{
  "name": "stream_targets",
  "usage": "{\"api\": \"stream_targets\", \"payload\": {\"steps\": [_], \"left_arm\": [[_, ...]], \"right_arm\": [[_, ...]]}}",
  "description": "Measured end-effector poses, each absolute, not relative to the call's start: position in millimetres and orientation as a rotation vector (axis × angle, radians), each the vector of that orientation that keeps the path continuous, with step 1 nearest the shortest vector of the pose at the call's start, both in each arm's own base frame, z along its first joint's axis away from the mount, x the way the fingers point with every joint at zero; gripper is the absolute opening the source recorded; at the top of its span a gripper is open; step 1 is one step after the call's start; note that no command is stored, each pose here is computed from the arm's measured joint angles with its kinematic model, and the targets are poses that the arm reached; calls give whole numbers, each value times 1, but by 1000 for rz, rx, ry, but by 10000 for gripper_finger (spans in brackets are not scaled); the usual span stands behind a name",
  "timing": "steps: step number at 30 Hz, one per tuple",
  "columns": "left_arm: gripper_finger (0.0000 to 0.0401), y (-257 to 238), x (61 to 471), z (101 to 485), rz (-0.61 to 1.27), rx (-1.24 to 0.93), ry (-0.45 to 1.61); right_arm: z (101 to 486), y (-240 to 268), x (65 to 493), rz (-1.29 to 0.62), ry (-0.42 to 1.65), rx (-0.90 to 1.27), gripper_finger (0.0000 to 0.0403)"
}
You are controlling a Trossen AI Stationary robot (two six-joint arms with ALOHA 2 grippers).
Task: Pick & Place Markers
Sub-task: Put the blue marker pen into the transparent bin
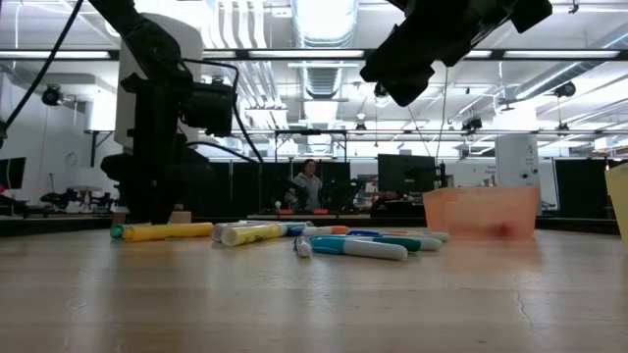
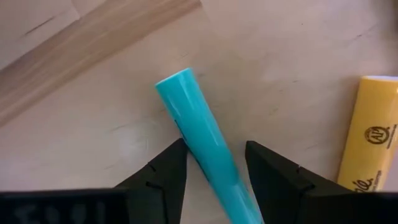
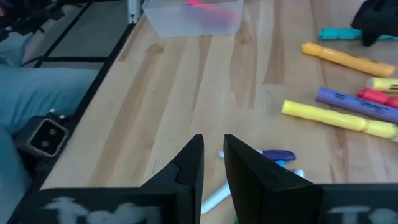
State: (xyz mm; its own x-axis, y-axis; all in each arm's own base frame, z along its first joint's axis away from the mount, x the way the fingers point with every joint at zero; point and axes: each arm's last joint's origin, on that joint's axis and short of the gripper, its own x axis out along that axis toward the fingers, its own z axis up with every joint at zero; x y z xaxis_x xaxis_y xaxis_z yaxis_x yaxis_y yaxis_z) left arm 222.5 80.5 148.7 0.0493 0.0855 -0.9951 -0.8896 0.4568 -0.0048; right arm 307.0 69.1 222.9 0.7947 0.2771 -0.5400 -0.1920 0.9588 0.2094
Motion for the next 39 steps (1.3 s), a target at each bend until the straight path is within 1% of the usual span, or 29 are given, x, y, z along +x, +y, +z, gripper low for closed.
{"api": "stream_targets", "payload": {"steps": [2,4,9,10,13,16,22,25,31,34,39], "left_arm": [[150,81,223,149,874,-804,1309],[130,81,223,149,868,-810,1308],[51,84,222,150,826,-793,1334],[46,84,221,150,824,-796,1336],[46,84,218,152,831,-801,1356],[46,81,211,158,818,-796,1431],[46,73,192,197,835,-801,1510],[46,67,181,226,841,-846,1466],[46,35,150,272,772,-1072,1286],[46,14,135,286,768,-1162,1188],[48,-13,123,295,754,-1186,1085]], "right_arm": [[223,69,307,249,601,146,57],[223,69,307,250,601,146,57],[223,69,307,250,601,146,57],[223,69,307,250,601,146,57],[223,69,307,251,601,146,57],[223,69,307,251,601,146,57],[222,69,306,252,605,138,57],[219,69,305,253,610,130,57],[217,67,305,206,612,111,57],[217,67,305,207,613,103,57],[216,67,304,206,613,100,57]]}}
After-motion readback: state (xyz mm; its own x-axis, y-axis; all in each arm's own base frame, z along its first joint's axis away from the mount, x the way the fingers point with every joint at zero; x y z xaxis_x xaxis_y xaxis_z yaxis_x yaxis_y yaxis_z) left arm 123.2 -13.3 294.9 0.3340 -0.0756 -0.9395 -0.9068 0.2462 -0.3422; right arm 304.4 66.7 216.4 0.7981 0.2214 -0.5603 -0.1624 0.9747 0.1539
